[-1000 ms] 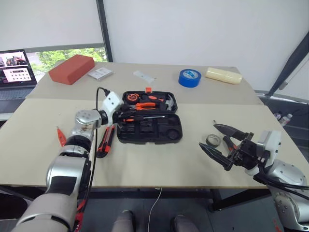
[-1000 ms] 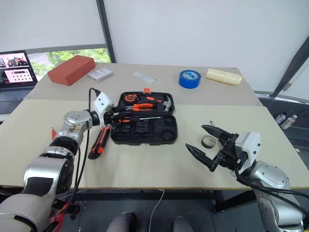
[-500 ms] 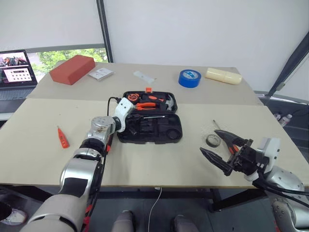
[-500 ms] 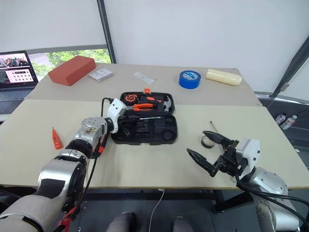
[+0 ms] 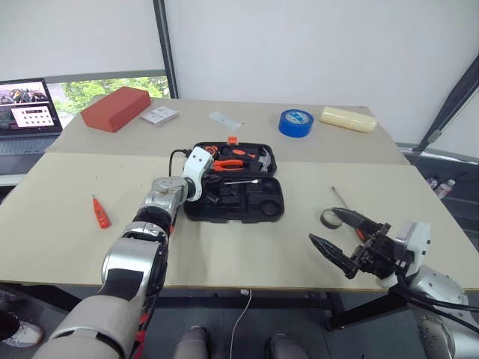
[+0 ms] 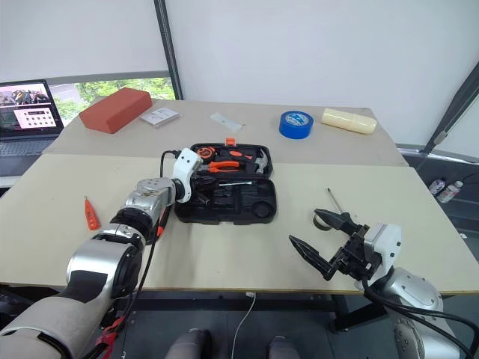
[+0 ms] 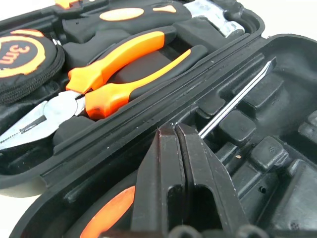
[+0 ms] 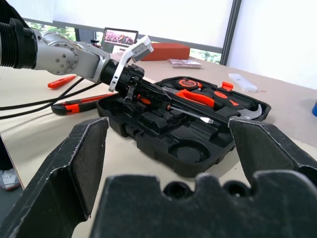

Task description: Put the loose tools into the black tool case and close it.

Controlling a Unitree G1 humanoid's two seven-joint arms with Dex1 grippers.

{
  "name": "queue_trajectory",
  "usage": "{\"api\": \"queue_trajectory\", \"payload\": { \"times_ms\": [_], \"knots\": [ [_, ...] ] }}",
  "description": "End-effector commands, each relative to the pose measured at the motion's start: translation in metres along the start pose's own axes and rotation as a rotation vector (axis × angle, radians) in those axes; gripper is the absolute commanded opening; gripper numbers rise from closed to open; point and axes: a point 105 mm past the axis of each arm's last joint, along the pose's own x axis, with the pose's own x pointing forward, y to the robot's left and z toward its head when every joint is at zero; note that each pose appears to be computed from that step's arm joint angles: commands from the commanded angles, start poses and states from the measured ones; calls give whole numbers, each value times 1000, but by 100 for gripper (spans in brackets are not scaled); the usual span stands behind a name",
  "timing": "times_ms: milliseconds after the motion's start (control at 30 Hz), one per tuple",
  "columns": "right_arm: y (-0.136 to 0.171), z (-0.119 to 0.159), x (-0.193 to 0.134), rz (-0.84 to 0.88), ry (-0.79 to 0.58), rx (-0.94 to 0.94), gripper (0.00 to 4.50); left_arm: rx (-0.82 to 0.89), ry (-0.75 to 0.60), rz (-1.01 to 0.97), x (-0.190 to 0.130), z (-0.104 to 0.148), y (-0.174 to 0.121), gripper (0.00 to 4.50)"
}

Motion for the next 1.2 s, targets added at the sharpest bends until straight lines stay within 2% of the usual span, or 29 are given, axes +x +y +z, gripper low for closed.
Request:
{"api": "queue_trajectory", "payload": {
  "times_ms": [33, 167, 300, 433, 500, 533, 600, 633, 733, 800, 867, 967, 1200],
  "knots": [
    [1, 12, 0, -12, -44, -46, 450, -33, 85, -20, 3, -23, -7, 8],
    [-2, 10, -1, -36, -47, -21, 450, -2, 120, -8, 1, -27, -4, 8],
    [-3, 9, 0, -43, -45, -15, 450, 29, 114, -25, 10, -18, -14, 8],
    [-5, 9, 1, -68, -50, -15, 450, 54, 126, -37, 12, -20, -18, 8],
    [-7, 9, 1, -93, -51, -19, 450, 57, 80, -11, 9, -15, -12, 8],
    [-10, 10, -1, -114, -51, -25, 450, 62, -5, -15, 5, -3, -9, 8],
    [-16, 14, -7, -158, -54, -29, 450, 54, -271, -56, -17, 33, 2, 58],
    [-17, 15, -9, -170, -56, -26, 450, 64, -352, -59, -28, 42, 6, 68],
    [-21, 16, -18, -190, -29, -34, 450, 132, -553, -134, -71, 58, 14, 179],
    [-25, 16, -26, -210, -1, -48, 450, 149, -624, -158, -101, 58, 20, 259],
    [-29, 13, -37, -237, 27, -44, 450, 164, -621, -192, -125, 50, 18, 339],
    [-39, 0, -62, -316, 117, -35, 450, 171, -532, -238, -159, 23, 5, 446],
    [-59, -33, -120, -562, 367, -22, 450, 229, -334, -291, -211, -41, -36, 446]
  ]
}}
